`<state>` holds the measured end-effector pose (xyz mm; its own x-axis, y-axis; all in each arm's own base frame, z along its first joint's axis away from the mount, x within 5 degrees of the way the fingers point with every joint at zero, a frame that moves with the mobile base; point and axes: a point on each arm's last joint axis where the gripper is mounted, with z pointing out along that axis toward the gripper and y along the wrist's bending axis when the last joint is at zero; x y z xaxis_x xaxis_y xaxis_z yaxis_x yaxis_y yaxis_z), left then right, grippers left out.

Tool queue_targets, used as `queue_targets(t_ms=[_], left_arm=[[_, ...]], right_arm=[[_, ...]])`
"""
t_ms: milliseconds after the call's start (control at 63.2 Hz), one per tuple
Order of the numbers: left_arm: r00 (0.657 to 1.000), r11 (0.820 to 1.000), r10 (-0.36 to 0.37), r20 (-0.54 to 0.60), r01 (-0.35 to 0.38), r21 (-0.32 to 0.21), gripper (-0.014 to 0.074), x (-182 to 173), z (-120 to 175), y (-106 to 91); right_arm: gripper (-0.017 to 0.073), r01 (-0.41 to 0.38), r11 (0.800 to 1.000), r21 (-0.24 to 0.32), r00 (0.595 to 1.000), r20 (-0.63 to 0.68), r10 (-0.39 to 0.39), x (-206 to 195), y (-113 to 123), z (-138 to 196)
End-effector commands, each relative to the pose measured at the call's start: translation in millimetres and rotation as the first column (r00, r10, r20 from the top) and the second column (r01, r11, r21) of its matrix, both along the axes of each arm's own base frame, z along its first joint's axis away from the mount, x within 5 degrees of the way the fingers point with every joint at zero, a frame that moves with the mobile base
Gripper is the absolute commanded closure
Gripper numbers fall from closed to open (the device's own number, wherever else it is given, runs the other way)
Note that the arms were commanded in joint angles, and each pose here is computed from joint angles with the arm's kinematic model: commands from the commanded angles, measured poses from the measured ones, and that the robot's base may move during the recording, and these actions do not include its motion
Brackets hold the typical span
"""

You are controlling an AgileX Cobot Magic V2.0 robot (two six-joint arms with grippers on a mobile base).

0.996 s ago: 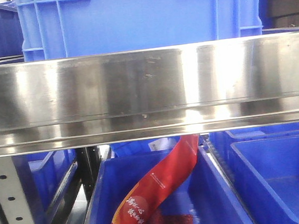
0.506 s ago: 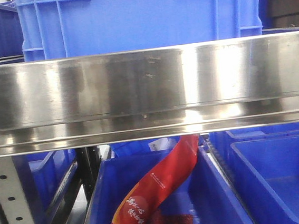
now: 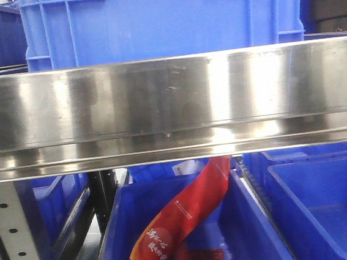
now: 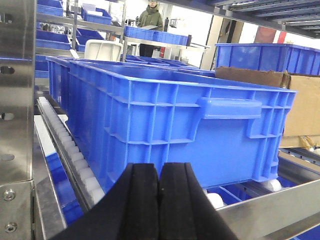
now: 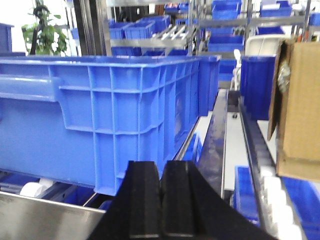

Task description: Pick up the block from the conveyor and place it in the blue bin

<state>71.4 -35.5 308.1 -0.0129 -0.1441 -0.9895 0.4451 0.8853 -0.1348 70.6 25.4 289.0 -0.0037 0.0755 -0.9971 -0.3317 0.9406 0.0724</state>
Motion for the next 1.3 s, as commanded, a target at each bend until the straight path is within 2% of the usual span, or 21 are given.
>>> queue_targets(t_ms=[0, 47, 158, 253, 300, 427, 538, 617, 680, 980, 1044, 1170, 1281], left_arm=[[1.0, 1.0, 0.004, 0.017, -0.004, -0.02, 0.0704, -0.5, 1.9, 0.7], [1.0, 1.0, 0.004, 0.017, -0.004, -0.02, 0.0704, -0.5, 1.9, 0.7], [1.0, 1.0, 0.004, 0.017, -0.004, -0.02, 0.0704, -0.5, 1.9, 0.7], [1.0, 1.0, 0.004, 0.017, -0.004, -0.02, 0.0704, -0.5, 1.9, 0.7], [1.0, 1.0, 0.004, 0.017, -0.004, -0.02, 0.0704, -0.5, 1.9, 0.7], [1.0, 1.0, 0.004, 0.019, -0.004, -0.021, 0.0704, -1.0, 2.1, 0.9], [1.0, 1.0, 0.004, 0.019, -0.004, -0.021, 0.0704, -1.0, 2.1, 0.9], [1.0, 1.0, 0.004, 0.019, -0.004, -0.021, 0.0704, -1.0, 2.1, 0.9], [1.0, 1.0, 0.004, 0.019, -0.004, -0.021, 0.0704, -1.0, 2.1, 0.9], [1.0, 1.0, 0.004, 0.019, -0.004, -0.021, 0.0704, -1.0, 2.1, 0.9], [1.0, 1.0, 0.004, 0.019, -0.004, -0.021, 0.0704, -1.0, 2.1, 0.9], [1.0, 1.0, 0.004, 0.019, -0.004, -0.021, 0.0704, -1.0, 2.1, 0.9], [1.0, 1.0, 0.004, 0.019, -0.004, -0.021, 0.0704, -1.0, 2.1, 0.9]], right_arm=[[0.0721, 0.031, 0.999, -0.042, 0.996, 0.079, -0.027, -6.0, -4.2, -2.6], [0.0721, 0.049, 0.998, -0.026, 0.995, 0.085, -0.046, -9.7, -6.6, -9.4], [0.0721, 0.106, 0.993, 0.056, 0.992, 0.061, -0.109, -16.1, -12.4, -30.7], [0.0721, 0.163, 0.985, 0.052, 0.984, 0.067, -0.166, -19.9, -16.2, -46.6], [0.0721, 0.191, 0.981, 0.02, 0.98, 0.052, -0.191, -19.0, -17.5, -57.9], [0.0721, 0.238, 0.971, 0.003, 0.971, 0.002, -0.238, -15.0, -19.7, -78.2], [0.0721, 0.247, 0.969, -0.003, 0.969, 0.002, -0.247, -14.4, -20.2, -81.6], [0.0721, 0.246, 0.968, -0.056, 0.969, -0.004, -0.246, -14.3, -20.1, -83.8], [0.0721, 0.247, 0.967, -0.07, 0.969, 0.006, -0.247, -14.3, -20.1, -83.4], [0.0721, 0.258, 0.965, -0.043, 0.964, 0.079, -0.254, -14.6, -20.7, -76.3], [0.0721, 0.258, 0.965, -0.043, 0.964, 0.079, -0.254, -14.6, -20.7, -76.3], [0.0721, 0.255, 0.967, -0.007, 0.965, 0.072, -0.254, -14.6, -20.8, -75.8], [0.0721, 0.255, 0.967, -0.007, 0.965, 0.072, -0.254, -14.6, -20.8, -75.8]])
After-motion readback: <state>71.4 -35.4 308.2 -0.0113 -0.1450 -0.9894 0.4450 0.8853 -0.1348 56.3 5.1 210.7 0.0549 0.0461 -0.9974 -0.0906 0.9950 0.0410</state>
